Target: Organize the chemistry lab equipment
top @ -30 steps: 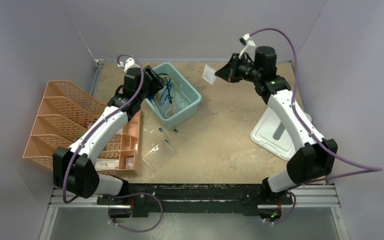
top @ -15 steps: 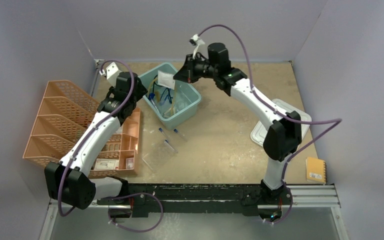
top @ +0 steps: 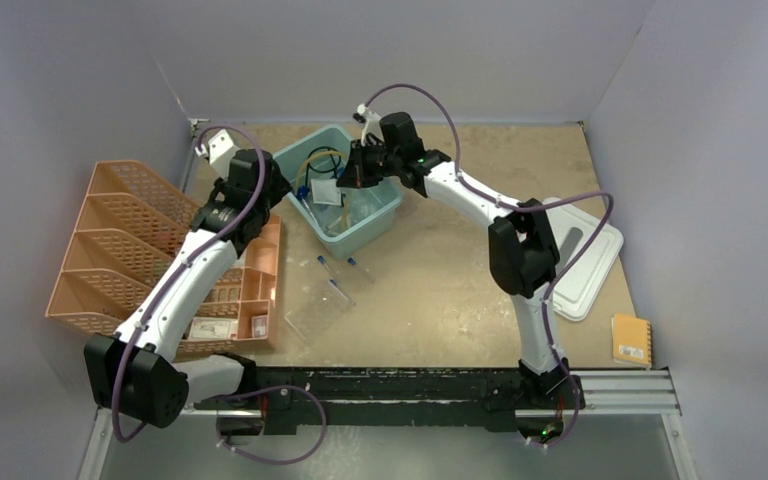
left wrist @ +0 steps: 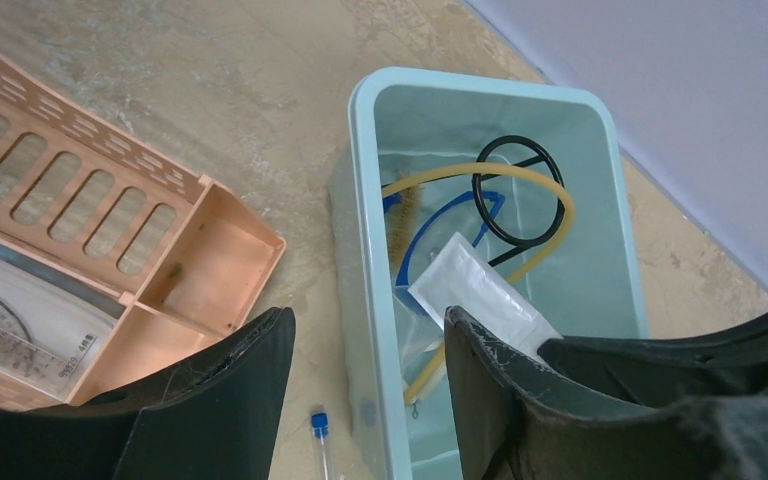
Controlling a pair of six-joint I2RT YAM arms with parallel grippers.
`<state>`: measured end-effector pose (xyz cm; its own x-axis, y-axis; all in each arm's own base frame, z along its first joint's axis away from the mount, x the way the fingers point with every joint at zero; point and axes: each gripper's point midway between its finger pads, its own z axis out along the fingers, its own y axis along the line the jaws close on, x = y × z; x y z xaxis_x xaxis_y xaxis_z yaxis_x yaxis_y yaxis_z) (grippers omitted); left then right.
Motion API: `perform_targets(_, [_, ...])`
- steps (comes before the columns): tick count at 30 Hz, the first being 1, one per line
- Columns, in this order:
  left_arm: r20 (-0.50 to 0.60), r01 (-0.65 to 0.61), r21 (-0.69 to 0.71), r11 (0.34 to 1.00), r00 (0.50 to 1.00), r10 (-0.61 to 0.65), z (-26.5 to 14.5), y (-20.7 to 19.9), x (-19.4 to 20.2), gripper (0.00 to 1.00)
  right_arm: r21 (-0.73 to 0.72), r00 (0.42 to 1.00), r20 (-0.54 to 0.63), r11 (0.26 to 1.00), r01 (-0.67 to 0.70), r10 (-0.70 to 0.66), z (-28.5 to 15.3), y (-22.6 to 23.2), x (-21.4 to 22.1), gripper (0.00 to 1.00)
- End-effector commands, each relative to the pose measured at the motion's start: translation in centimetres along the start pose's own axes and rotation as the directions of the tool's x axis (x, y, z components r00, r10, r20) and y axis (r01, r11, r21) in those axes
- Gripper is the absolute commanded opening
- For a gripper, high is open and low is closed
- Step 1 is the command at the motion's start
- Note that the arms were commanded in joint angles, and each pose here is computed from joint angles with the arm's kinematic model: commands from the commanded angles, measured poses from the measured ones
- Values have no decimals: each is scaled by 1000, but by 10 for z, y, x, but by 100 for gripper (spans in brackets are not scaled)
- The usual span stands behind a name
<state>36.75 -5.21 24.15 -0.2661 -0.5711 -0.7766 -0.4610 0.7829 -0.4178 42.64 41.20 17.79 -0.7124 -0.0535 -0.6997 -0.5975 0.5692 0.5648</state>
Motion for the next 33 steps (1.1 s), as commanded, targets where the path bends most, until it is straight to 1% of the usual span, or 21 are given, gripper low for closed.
perform_targets(1, [-8, -17, -7, 1000, 1000, 17, 7, 4, 6, 56, -46, 992, 101, 996, 78, -73, -5, 27, -41, 0])
perform_targets(3, [-25, -21, -11, 1000, 999, 21, 10, 6, 13, 56, -49, 992, 105, 996, 76, -71, -2, 27, -42, 0])
perform_targets(8, [-72, -29, 59, 998, 997, 34, 13, -6, 26, 56, -17, 995, 82, 998, 59, -57, 14, 15, -35, 0])
perform_targets(9, [-77, -32, 71, 997, 996, 37, 13, -8, 28, 56, -3, 996, 72, 998, 59, -58, 17, 12, -32, 3])
perform_targets(12, [-99, -43, 102, 994, 994, 53, 15, -12, 34, 57, 40, 995, 67, 997, 67, -70, 14, 10, -31, 22])
perform_targets(14, [-115, -47, 110, 993, 992, 60, 17, -13, 40, 58, 62, 993, 89, 995, 72, -78, 5, 11, -36, 32])
perform_targets(16, [-122, -44, 109, 993, 991, 57, 21, -13, 44, 58, 83, 992, 99, 994, 76, -84, -5, 13, -39, 37])
perform_targets(20, [-137, -36, 103, 994, 989, 50, 31, -12, 55, 58, 123, 986, 117, 987, 101, -115, -31, 21, -47, 39])
perform_targets(25, [-173, -38, 155, 987, 983, 65, 42, -23, 70, 52, 153, 974, 164, 979, 131, -156, -68, 36, -59, 40])
perform_targets(30, [-202, -52, 199, 979, 975, 93, 52, -35, 80, 50, 208, 965, 181, 966, 151, -190, -104, 41, -55, 41])
perform_targets(33, [-212, -61, 255, 965, 970, 117, 54, -50, 81, 45, 209, 961, 172, 961, 181, -218, -121, 46, -46, 41])
